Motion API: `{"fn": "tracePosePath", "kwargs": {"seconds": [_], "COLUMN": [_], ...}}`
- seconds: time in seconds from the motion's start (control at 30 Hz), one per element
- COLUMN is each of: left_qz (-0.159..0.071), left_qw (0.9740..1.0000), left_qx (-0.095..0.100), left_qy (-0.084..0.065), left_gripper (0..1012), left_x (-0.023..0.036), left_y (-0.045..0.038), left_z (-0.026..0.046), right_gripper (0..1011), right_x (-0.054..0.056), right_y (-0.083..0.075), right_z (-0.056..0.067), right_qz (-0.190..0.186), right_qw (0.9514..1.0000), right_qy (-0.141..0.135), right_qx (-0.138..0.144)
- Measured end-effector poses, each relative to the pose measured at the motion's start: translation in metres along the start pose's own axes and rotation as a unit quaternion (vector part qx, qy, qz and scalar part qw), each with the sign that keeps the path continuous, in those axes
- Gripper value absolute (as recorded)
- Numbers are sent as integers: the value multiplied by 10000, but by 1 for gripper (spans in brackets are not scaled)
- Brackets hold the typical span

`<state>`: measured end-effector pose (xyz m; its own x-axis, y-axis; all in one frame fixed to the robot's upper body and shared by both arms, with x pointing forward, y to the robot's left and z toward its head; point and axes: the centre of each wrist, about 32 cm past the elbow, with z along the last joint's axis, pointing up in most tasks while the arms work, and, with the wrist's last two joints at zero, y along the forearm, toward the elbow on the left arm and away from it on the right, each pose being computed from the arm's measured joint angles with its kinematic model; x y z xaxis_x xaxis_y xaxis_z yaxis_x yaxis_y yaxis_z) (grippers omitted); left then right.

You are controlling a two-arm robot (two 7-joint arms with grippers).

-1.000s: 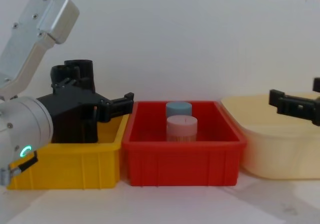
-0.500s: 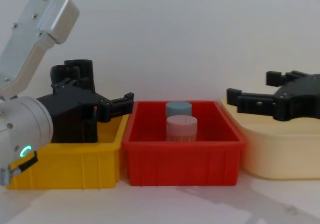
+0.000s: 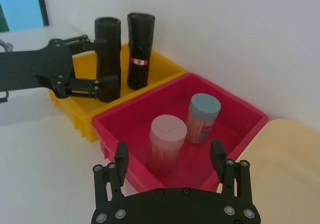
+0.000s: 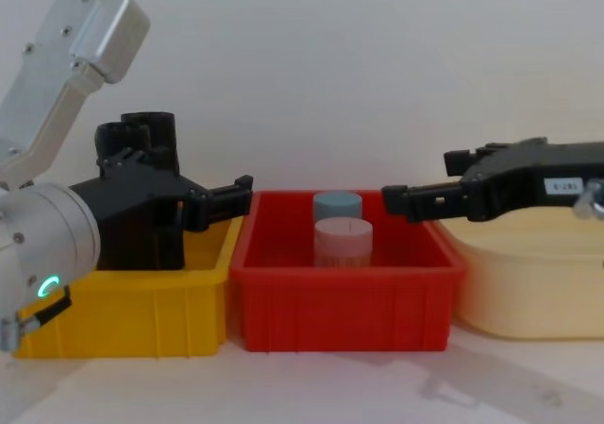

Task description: Pick up the garbage bag with the one hand and transfer it to the other hand.

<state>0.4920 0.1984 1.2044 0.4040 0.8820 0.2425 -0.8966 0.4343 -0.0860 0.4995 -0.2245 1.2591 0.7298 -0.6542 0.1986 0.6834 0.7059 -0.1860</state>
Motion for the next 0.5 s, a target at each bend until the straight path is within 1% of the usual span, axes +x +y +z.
{"fn": "tracePosePath", "kwargs": {"seconds": [0.07, 0.17, 0.2, 0.23, 0.27, 0.5], "left_qz": [0, 0, 0, 0, 0, 0], "left_qw": [10000, 10000, 10000, 10000, 10000, 10000], "left_qx": [0, 0, 0, 0, 0, 0], "left_qy": [0, 0, 1, 0, 0, 0], "left_gripper": [1000, 1001, 1001, 1001, 1001, 1001], "left_x": [0, 0, 0, 0, 0, 0], "left_y": [0, 0, 0, 0, 0, 0], "left_z": [0, 0, 0, 0, 0, 0], "right_gripper": [999, 999, 999, 999, 999, 999], "right_x": [34, 117, 136, 141, 169, 258], "right_y": [33, 108, 124, 136, 166, 281], "right_z": [43, 145, 175, 179, 214, 317], "right_qz": [63, 174, 188, 213, 244, 370], "right_qw": [9999, 9994, 9993, 9991, 9987, 9968], "right_qy": [-25, -91, -115, -116, -145, -237], "right_qx": [-97, -292, -316, -358, -426, -669]}}
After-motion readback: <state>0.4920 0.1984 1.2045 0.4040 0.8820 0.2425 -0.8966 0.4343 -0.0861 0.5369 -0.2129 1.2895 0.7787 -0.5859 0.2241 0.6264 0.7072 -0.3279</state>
